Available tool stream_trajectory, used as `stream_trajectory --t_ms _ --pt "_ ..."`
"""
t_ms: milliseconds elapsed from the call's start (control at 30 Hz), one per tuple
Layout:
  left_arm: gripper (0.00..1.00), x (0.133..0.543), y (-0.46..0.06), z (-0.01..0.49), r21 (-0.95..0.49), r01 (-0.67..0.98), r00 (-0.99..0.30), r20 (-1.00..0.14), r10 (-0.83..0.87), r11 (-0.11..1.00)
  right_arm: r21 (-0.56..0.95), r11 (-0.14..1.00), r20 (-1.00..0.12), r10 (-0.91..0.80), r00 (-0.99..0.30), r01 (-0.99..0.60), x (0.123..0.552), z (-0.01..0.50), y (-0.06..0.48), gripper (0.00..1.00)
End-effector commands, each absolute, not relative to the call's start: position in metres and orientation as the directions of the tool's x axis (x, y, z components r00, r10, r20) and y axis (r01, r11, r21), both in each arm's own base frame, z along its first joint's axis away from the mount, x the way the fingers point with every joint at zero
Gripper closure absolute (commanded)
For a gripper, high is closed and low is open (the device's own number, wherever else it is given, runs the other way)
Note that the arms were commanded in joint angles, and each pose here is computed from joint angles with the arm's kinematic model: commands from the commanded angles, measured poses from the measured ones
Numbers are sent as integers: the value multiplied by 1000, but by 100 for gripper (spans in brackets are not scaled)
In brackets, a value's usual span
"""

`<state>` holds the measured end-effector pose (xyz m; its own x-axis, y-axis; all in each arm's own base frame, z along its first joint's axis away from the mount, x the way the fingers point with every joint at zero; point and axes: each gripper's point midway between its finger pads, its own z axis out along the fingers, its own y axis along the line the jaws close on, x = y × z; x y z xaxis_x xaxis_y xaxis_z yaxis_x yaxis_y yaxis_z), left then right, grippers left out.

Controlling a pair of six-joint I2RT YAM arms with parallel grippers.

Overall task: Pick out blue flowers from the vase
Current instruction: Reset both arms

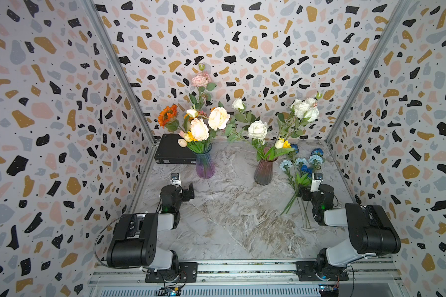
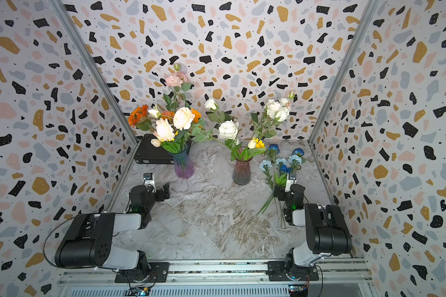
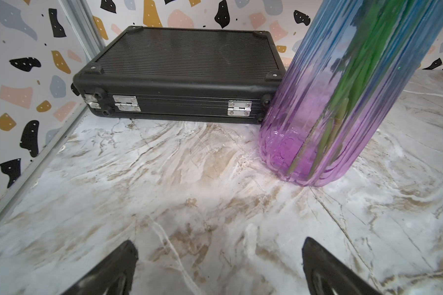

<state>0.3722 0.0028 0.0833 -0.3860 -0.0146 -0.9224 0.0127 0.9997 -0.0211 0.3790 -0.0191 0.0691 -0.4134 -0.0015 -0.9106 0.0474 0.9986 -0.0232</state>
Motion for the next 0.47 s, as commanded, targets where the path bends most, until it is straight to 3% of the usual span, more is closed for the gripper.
stream_trajectory --t_ms 0,433 --pt "1 377 -2 98 -5 42 -335 -942 9 999 -20 998 -923 3 -385 54 385 82 -19 0" --pt "1 378 -2 98 -6 44 -334 -942 9 999 -21 998 -923 1 -384 54 385 82 -19 0"
